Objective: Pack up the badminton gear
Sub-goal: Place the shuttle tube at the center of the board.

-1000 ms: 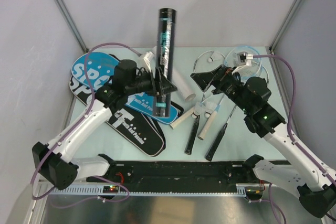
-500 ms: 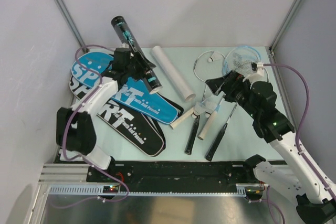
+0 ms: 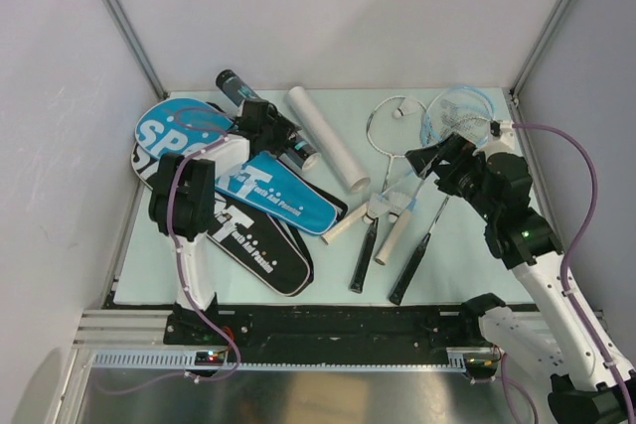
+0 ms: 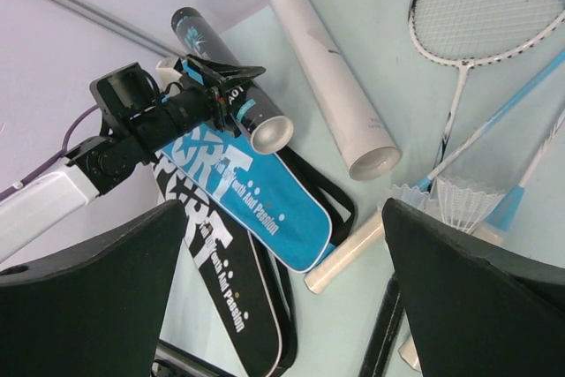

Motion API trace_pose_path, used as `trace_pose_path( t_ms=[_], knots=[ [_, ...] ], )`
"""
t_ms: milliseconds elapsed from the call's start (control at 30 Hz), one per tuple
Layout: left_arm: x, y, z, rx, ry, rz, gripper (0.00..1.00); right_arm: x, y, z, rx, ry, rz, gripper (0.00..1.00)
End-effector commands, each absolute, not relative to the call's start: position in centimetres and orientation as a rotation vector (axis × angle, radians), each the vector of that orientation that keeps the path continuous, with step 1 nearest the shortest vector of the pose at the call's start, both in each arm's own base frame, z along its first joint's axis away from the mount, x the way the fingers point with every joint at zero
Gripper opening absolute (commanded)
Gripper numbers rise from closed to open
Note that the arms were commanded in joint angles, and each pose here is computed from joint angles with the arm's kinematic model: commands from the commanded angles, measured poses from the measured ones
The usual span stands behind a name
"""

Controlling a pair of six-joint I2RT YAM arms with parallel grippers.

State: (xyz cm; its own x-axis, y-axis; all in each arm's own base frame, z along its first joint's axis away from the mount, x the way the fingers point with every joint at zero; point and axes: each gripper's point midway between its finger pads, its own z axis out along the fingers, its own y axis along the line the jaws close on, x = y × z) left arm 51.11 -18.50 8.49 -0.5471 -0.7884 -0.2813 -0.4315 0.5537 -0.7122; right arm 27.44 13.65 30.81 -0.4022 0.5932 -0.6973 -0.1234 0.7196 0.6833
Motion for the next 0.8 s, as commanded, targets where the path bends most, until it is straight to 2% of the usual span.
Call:
trace_pose_path(
  t_ms=[0,67,133,200,500,767],
  knots=[
    [54.8,-18.7,13.1,-0.964,2.018,-0.869,0.57,27.6,13.6,30.5,0.325,1.849,0.822,0.99],
    [54.6,-18.6,12.8,-0.962,2.026,-0.863,0.68,27.7,13.7,30.4,0.321,1.855,0.831,1.00],
    [54.3,-18.5,12.9,-0.953,2.032,-0.860,0.89,27.8,13.8,30.4,0.312,1.856,0.841,1.00],
    [53.9,-18.5,13.0,-0.941,2.036,-0.855,0.97,27.8,13.9,30.5,0.306,1.856,0.850,1.00],
    [50.7,-17.3,14.2,-0.908,2.075,-0.793,1.00,27.8,14.0,30.4,0.288,1.861,0.848,0.99],
    [46.5,-14.7,18.8,-0.737,2.027,-0.673,1.00,29.2,14.2,28.6,0.210,1.907,0.781,0.94]
  ],
)
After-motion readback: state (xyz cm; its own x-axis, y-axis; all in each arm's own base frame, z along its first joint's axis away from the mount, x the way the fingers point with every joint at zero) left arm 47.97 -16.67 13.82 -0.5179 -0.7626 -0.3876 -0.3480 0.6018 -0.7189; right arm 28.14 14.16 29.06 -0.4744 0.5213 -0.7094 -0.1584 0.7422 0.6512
